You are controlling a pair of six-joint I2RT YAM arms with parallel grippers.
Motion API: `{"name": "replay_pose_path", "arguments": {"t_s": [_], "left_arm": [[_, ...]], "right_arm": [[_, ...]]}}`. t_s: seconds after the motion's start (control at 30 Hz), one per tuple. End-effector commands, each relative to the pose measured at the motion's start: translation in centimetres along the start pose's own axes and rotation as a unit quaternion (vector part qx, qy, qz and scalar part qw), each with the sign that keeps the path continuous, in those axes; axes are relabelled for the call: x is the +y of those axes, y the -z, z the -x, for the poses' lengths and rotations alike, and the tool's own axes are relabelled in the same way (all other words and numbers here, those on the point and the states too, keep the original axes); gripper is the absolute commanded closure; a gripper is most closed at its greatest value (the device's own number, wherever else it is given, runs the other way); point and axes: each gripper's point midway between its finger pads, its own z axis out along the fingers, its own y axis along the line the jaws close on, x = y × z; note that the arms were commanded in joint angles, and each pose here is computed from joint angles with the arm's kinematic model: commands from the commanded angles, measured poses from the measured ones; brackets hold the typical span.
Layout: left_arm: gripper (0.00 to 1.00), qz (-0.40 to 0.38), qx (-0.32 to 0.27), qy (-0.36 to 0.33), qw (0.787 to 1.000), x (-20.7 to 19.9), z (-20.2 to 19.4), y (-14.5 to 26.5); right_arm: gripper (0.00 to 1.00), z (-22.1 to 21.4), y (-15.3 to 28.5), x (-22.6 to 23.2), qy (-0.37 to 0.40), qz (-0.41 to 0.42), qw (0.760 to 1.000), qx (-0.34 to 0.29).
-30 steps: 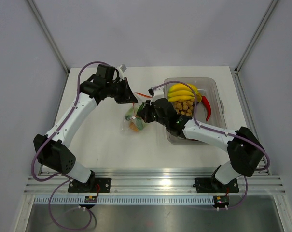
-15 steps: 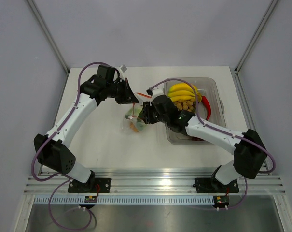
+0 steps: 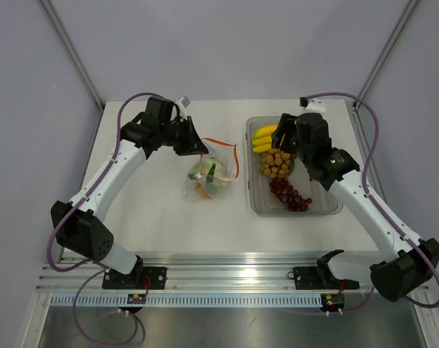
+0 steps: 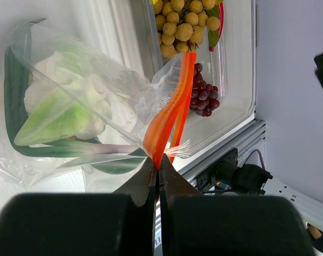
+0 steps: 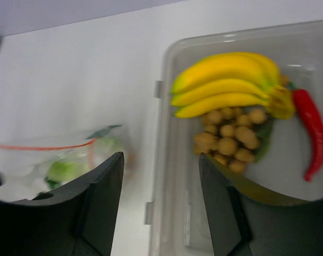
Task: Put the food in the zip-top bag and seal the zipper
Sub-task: Pick up the fake vegetable from the bin.
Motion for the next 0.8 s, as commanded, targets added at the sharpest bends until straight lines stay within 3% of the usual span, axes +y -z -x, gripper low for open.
{"name": "replay_pose_path", "arguments": {"t_s": [0.0,0.1,0.3,0.53,0.77], "left_arm": [[1.00,-0.028,-0.047,-0.023,0.998,-2.2,2.0,1.7],[1.00,-0.030,-0.049,-0.023,0.998,-2.3,2.1,1.6],[1.00,-0.030,-0.043,-0.023,0.998,-2.1,1.8,1.3],[1.00,-0.037,-0.036,-0.026,0.998,-2.1,1.5,0.9],[1.00,-0.038,-0.029,-0.029,0.998,-2.0,1.3,0.5]], "right_arm": [[0.34,-1.5,-0.1,-7.9,-0.009,-0.129,0.990,0.056],[0.26,-3.2,-1.0,-12.5,-0.011,-0.172,0.980,0.099],[0.29,-7.0,-2.7,-19.6,-0.005,-0.265,0.951,0.156],[0.38,-9.7,-6.3,-23.8,0.056,-0.315,0.927,0.196],[0.29,-9.8,-10.3,-25.1,0.169,-0.275,0.926,0.196]]}}
